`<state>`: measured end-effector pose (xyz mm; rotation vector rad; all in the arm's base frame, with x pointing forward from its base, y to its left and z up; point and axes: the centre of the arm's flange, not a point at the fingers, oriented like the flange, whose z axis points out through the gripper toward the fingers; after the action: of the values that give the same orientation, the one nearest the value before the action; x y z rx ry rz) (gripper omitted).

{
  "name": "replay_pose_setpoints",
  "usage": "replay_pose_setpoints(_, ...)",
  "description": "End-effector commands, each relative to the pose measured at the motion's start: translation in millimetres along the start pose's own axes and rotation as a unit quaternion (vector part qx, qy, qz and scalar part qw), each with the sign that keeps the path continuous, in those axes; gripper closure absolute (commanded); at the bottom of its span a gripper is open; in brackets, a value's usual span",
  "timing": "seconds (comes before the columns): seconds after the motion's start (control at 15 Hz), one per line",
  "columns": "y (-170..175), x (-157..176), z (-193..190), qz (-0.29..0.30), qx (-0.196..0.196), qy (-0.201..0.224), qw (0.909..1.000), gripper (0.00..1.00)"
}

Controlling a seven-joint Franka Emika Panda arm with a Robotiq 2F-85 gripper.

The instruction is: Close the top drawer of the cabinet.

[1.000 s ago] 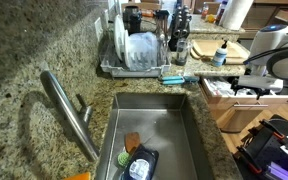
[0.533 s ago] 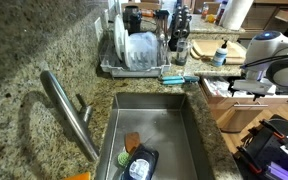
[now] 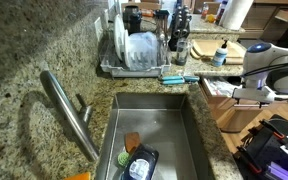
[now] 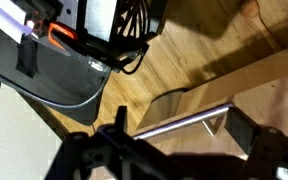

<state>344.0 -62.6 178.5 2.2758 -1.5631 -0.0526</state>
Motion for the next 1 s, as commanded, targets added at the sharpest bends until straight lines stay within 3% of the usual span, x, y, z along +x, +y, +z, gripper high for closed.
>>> replay_pose_setpoints(0.0, 0, 0, 2, 0.0, -0.002, -0.001, 1.0, 0.0)
replay_pose_setpoints(0.47, -10, 34, 54, 0.114, -0.015, 0.046, 0.9923, 0.0)
replay_pose_setpoints(0.6, -9, 42, 64, 0.135, -0.015, 0.081, 0.9874, 0.0)
replay_pose_setpoints(0.93, -23, 63, 75, 0.194, 0.012, 0.209, 0.9585, 0.0)
